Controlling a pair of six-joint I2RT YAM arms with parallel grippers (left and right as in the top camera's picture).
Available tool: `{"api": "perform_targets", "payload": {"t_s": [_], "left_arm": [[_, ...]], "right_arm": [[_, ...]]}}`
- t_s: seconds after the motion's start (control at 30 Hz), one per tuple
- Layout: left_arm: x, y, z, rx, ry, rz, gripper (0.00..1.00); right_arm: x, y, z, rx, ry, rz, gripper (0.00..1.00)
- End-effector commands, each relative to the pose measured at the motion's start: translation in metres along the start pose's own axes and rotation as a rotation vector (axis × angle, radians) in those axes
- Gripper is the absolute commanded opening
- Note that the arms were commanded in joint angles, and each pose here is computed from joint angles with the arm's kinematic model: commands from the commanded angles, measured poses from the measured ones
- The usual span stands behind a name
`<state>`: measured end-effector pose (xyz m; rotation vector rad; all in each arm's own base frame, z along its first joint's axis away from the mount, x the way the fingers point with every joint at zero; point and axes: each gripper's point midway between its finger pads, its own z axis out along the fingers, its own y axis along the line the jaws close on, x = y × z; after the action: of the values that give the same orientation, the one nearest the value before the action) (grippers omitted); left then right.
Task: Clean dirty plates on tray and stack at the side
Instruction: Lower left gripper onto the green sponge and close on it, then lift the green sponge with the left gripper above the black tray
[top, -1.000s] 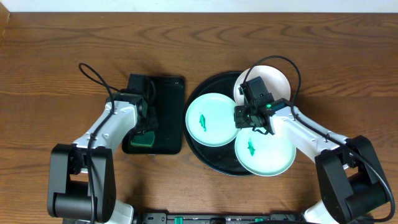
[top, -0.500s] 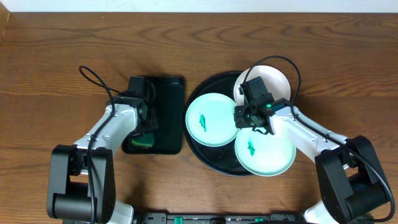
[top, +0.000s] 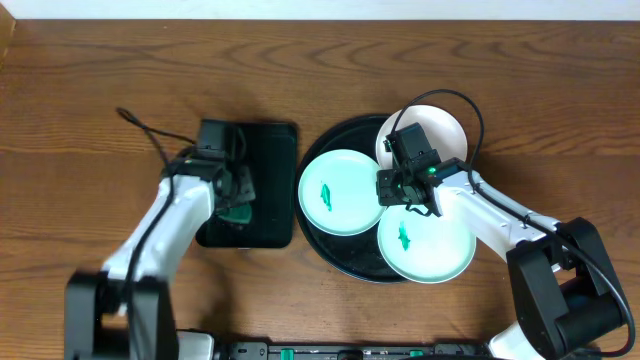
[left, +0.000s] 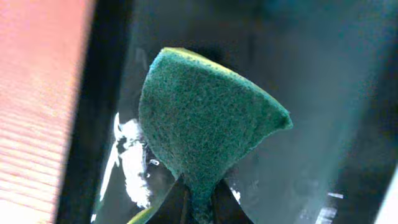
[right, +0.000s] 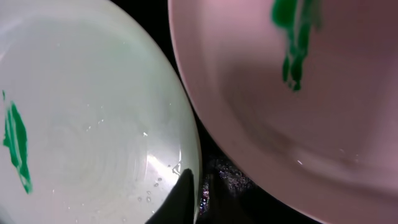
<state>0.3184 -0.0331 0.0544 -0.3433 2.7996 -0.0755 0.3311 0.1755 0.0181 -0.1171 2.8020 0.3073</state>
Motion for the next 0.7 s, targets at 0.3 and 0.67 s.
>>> {"api": "perform_targets", "payload": {"t_s": [0.3,0.67], "left_arm": [[-0.042,-0.016,-0.106,0.141,-0.344,0.01,0.07],[-0.031,-0.013,-0.093,0.118,-0.28,0.011,0.07]], "right_arm": [[0.003,0.0,0.003,0.013,0.006,-0.005,0.3],[0.003,0.0,0.003,0.013,0.005,-0.005,0.07]]}}
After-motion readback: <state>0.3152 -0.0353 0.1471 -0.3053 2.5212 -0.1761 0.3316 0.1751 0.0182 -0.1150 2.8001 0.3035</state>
